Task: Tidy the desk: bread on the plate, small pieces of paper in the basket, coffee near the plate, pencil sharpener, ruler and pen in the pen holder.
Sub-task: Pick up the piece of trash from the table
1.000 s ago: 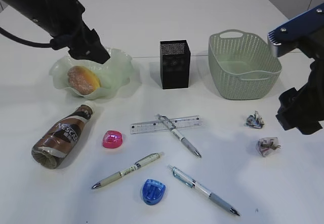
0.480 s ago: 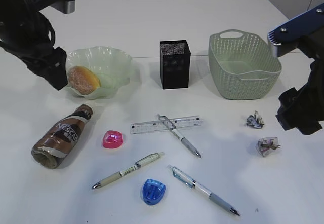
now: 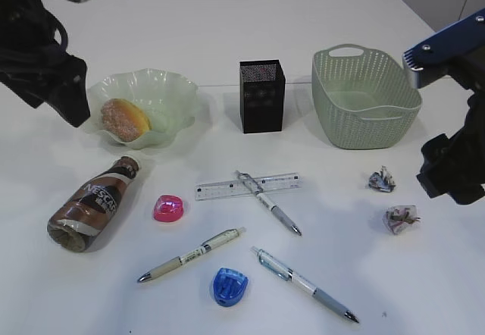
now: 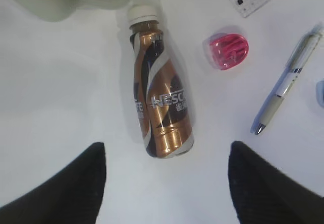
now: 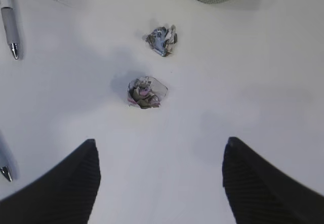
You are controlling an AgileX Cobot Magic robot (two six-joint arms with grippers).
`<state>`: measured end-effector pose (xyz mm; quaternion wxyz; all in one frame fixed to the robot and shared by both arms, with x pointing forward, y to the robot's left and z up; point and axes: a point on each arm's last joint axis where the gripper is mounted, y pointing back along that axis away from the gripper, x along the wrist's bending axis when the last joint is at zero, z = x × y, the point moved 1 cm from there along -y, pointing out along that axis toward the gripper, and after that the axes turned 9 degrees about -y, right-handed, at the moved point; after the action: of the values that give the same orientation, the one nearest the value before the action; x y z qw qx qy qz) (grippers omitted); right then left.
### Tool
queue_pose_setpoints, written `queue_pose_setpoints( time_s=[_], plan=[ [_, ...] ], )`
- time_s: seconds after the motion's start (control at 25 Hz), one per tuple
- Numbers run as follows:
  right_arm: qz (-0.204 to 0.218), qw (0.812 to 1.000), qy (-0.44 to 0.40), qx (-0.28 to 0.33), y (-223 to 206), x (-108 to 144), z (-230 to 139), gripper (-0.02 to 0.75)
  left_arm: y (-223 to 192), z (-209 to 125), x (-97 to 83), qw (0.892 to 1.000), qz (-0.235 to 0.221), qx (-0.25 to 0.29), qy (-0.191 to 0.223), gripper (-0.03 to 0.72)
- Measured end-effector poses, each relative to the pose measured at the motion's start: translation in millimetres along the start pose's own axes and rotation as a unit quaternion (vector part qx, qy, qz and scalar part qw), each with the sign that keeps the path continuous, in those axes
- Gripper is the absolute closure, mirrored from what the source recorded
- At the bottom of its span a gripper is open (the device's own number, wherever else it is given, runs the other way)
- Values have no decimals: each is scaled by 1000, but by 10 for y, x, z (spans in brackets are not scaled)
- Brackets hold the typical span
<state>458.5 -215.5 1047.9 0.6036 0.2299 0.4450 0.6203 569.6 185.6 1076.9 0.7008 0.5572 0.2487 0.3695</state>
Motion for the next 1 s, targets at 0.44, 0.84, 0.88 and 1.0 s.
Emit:
queue_pose_setpoints(
  time_s=[0.44, 0.84, 0.88, 1.0],
  plan=[
    [-14, 999, -18, 36, -46, -3, -53, 152, 976, -312, -224, 991, -7, -130, 15, 161],
    [-15, 995, -39, 91, -348, 192, 126, 152, 1512, -603, -430, 977, -30, -212, 15, 161],
    [-12, 995, -39, 95, -368, 217, 170, 152, 1552, -628, -446, 975, -32, -219, 16, 161],
    [18, 994, -29, 105, -382, 316, 314, 152, 1644, -693, -486, 972, -36, -234, 15, 161]
  ],
)
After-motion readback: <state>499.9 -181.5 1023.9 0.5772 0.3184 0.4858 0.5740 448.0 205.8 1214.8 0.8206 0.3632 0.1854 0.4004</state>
